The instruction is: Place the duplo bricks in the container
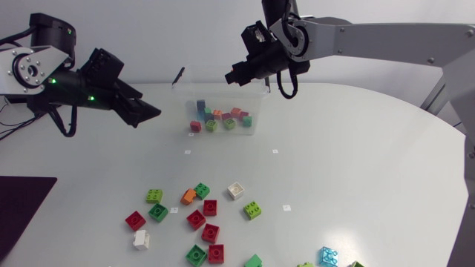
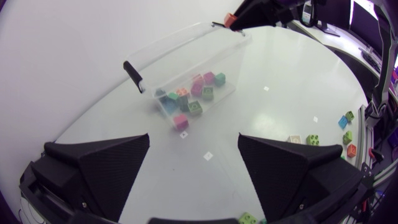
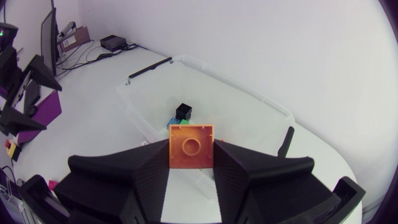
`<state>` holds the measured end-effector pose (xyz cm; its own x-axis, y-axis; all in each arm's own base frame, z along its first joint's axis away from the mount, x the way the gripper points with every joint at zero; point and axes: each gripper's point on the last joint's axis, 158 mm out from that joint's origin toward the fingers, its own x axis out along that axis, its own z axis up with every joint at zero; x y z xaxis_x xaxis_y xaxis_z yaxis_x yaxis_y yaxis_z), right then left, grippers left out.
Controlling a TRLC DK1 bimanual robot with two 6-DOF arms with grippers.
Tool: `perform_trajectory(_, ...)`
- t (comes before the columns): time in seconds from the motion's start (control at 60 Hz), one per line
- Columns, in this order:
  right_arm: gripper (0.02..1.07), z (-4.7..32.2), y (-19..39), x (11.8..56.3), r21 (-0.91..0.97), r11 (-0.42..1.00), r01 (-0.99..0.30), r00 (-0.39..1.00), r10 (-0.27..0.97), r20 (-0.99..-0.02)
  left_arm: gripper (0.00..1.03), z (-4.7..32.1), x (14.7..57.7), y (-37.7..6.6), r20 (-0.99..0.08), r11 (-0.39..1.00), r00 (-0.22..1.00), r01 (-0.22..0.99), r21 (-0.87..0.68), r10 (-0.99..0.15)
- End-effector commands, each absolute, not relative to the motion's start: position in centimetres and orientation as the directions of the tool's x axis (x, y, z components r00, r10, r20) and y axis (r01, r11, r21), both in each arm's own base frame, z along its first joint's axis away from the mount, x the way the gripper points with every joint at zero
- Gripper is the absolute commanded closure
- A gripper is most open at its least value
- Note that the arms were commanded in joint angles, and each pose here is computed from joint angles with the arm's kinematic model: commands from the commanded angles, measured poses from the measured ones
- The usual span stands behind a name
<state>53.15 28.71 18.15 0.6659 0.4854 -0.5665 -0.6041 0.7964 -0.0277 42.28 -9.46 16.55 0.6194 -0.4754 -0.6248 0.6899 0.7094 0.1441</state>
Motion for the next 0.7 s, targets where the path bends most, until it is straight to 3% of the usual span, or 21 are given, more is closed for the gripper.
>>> perform_trajectory(0.0,0.75,18.0,28.6,54.7,-0.006,0.817,-0.577,0.683,0.478,-0.553,0.04,16.6,40.3,-9.4,-0.623,0.675,0.611,0.717,0.174,-0.488)
perform_trajectory(0.417,0.74,16.8,28.1,58.0,-0.008,0.853,-0.522,0.716,0.433,-0.548,0.05,11.7,34.9,-7.2,-0.712,0.593,0.511,0.788,0.165,-0.481)
perform_trajectory(0.467,0.62,16.6,28.0,58.3,-0.015,0.858,-0.513,0.721,0.422,-0.55,0.05,10.9,34.3,-7.1,-0.726,0.581,0.491,0.799,0.156,-0.481)
perform_trajectory(0.583,0.1,16.3,28.0,58.5,-0.021,0.862,-0.506,0.723,0.411,-0.555,0.05,9.3,32.7,-6.7,-0.756,0.539,0.447,0.829,0.149,-0.479)
perform_trajectory(0.683,0.06,17.5,27.8,58.2,-0.022,0.864,-0.503,0.731,0.411,-0.545,0.05,7.8,31.3,-6.6,-0.783,0.518,0.399,0.848,0.116,-0.478)
